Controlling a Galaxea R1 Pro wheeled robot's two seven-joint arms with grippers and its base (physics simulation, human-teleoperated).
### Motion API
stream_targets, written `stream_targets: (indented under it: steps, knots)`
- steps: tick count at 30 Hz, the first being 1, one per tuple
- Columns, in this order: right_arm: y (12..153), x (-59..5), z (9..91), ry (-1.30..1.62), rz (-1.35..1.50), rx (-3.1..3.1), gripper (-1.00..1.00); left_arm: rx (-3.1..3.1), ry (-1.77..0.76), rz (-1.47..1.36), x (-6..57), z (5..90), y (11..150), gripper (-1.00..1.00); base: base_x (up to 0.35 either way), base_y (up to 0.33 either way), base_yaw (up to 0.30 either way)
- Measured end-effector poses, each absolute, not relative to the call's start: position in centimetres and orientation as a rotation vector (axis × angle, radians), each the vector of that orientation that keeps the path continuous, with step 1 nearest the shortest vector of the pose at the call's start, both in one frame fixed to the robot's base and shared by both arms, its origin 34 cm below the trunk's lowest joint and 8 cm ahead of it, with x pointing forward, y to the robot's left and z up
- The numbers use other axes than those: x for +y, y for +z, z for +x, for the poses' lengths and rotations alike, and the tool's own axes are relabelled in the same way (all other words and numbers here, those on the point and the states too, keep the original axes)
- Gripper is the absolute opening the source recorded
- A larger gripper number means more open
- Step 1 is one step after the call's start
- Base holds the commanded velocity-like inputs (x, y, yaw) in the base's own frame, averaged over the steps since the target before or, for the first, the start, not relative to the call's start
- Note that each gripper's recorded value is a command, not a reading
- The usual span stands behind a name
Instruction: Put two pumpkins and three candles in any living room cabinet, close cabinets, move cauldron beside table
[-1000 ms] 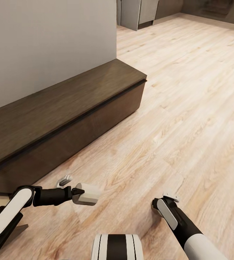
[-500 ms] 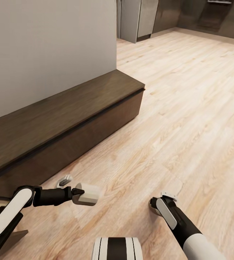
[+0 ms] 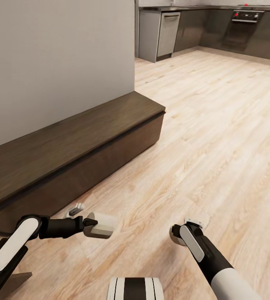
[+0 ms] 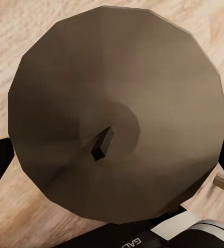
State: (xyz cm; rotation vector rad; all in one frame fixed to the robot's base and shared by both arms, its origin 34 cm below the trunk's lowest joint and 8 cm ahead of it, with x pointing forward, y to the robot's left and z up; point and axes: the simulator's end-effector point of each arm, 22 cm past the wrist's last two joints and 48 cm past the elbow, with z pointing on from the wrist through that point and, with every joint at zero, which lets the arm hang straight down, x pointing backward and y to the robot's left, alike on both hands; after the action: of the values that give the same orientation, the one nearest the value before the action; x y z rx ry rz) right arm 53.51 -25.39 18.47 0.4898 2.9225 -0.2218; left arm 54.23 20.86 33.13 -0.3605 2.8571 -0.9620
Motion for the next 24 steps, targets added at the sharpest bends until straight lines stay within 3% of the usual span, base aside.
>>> stream_targets:
  steps: [10, 24]
  knots:
    - [20.9, -25.2, 55.2, -0.202, 0.479, 2.879, -1.0, 2.835, -0.93, -0.338, 21.1, 54.7, 34.7, -1.0, -0.096, 0.0, 0.029]
    - [23.9, -25.2, 56.9, -0.184, 0.48, 2.82, -1.0, 2.84, -0.77, -0.326, 23.0, 55.2, 36.2, -1.0, -0.036, 0.0, 0.268]
